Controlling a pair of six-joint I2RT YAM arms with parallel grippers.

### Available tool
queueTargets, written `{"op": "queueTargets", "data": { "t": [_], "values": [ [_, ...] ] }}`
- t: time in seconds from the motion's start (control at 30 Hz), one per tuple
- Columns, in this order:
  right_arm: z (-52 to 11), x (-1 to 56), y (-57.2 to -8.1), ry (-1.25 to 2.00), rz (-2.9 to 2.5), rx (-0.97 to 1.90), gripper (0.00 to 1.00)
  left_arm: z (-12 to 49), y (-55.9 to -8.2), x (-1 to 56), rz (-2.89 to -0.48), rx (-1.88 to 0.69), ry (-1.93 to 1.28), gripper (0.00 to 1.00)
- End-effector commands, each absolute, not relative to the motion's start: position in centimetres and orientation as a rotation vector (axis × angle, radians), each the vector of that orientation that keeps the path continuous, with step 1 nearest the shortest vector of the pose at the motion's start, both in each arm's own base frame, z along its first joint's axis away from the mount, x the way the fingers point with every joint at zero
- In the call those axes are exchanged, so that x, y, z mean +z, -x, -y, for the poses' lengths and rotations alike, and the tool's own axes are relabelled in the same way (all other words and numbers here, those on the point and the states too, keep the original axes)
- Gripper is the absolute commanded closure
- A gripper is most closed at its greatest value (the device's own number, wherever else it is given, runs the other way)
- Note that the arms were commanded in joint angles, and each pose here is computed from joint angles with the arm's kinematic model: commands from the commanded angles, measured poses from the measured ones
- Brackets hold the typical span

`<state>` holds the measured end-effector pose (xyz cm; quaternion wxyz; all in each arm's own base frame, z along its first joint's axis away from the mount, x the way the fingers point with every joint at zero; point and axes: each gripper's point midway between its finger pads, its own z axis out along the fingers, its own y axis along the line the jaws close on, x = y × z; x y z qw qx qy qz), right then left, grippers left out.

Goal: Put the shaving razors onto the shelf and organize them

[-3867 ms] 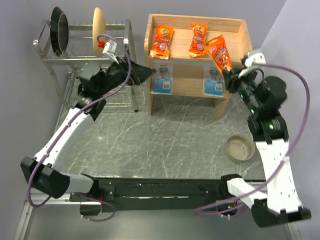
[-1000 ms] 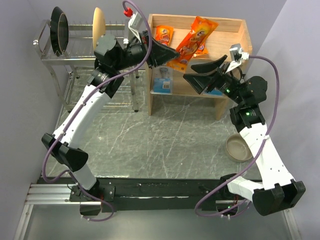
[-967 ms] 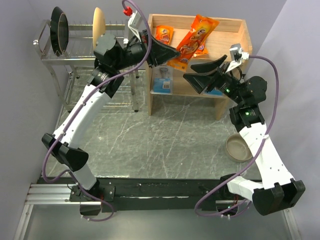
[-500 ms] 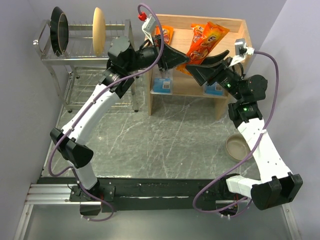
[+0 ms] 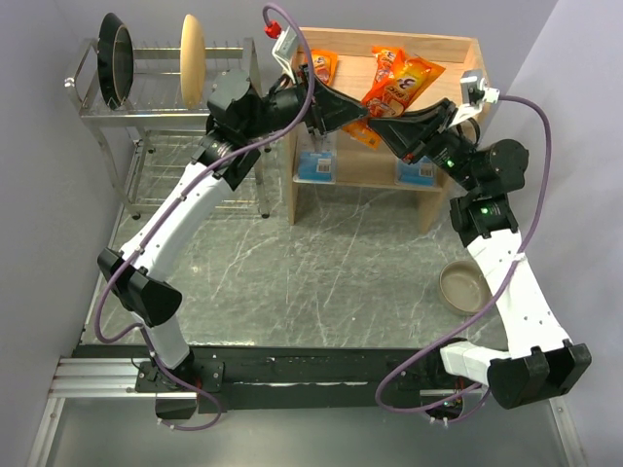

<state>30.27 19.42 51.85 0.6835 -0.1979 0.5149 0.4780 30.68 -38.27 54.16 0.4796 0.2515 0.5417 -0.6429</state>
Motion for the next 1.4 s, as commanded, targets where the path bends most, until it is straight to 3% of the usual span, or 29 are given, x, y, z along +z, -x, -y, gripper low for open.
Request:
{"op": "queueTargets", "data": {
  "t": [0.0, 0.03, 0.13, 0.23, 0.7, 1.1, 1.17, 1.27, 1.3, 1.37],
  "values": [
    [-17.8, 55.4, -27.1, 0.525, -1.089, 1.01, 0.91, 36.8, -29.8, 56.4, -1.202, -1.471, -0.654, 0.4],
    [-16.9, 55.4, -27.4, 0.506, -1.11, 1.006, 0.93, 36.4, -29.6, 56.7, -1.175, -1.431, -0.678, 0.32],
    [-15.9, 55.1, -27.5, 0.516, -1.194, 1.081, 1.0, 35.4, -29.5, 56.4, -1.153, -1.348, -0.729, 0.22],
    [-13.4, 54.9, -29.1, 0.47, -1.278, 1.104, 1.0, 35.2, -29.1, 55.1, -1.14, -1.271, -0.822, 0.19],
    [-7.0, 52.6, -37.9, 0.178, -1.534, 1.2, 1.0, 36.5, -27.7, 53.3, -1.138, -1.243, -0.938, 0.18],
    [-4.2, 51.6, -41.4, 0.059, -1.621, 1.127, 1.0, 37.3, -27.3, 52.2, -1.154, -1.248, -0.956, 0.19],
    [-4.1, 51.1, -41.4, 0.034, -1.636, 1.126, 0.96, 37.3, -27.4, 52.1, -1.155, -1.25, -0.956, 0.19],
    [-4.0, 50.2, -41.3, -0.005, -1.661, 1.123, 0.76, 37.4, -27.3, 51.9, -1.154, -1.258, -0.961, 0.19],
    [-3.9, 49.8, -41.4, -0.035, -1.679, 1.121, 0.65, 37.4, -27.2, 51.9, -1.154, -1.263, -0.96, 0.19],
    [-3.5, 49.2, -41.7, -0.078, -1.699, 1.103, 0.56, 37.4, -27.1, 51.9, -1.152, -1.271, -0.962, 0.19]
  ]
}}
